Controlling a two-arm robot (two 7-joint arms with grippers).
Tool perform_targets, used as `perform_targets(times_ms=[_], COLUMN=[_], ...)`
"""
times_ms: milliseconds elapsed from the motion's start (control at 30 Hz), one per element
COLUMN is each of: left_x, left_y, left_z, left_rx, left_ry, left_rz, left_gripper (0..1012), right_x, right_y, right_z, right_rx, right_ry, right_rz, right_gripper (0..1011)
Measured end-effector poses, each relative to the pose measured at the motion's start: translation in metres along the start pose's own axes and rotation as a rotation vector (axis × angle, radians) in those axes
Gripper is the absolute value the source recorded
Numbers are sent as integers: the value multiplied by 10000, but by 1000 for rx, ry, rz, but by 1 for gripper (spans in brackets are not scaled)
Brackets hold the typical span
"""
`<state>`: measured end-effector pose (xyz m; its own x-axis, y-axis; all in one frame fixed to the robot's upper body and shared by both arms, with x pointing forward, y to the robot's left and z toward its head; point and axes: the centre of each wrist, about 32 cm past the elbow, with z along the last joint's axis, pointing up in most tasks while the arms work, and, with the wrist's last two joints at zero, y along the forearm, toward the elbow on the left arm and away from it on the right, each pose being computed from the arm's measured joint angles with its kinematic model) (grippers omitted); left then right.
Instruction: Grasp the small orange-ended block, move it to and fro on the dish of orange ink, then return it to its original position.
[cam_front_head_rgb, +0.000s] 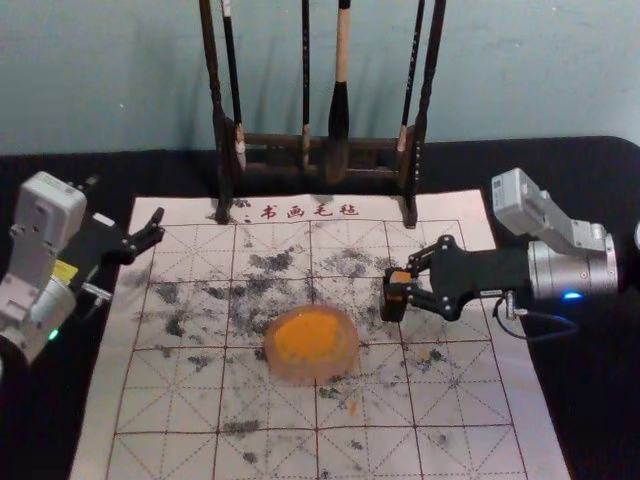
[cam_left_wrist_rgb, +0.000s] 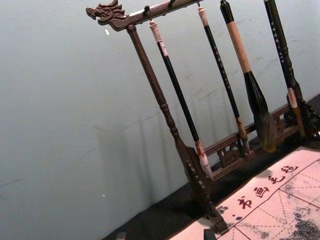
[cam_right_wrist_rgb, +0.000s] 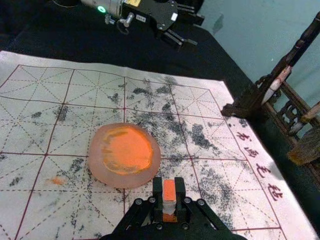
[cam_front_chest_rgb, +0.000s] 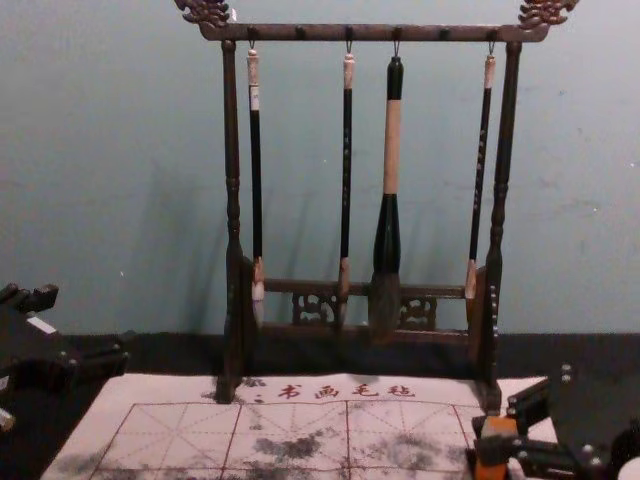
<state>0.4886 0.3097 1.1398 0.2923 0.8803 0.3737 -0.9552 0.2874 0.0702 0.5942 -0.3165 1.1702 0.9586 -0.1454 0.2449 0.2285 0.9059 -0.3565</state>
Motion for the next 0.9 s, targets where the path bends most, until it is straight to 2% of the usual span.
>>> perform_targets(times_ms=[300,767,900], left_x=[0,0,0], left_y=[0,0,0], left_z=[0,0,0], left_rx=[0,0,0], left_ry=[0,0,0], left_rz=[0,0,0], left_gripper=[1001,1001,1001], right_x=[-4,-2,-1], right_y=[44,38,36], right_z=[-58,-52,-50], right_rx=[-6,-5,-5], right_ry=[7,6,6], right_rz=[-7,-7,-7], right_gripper=[134,146,274])
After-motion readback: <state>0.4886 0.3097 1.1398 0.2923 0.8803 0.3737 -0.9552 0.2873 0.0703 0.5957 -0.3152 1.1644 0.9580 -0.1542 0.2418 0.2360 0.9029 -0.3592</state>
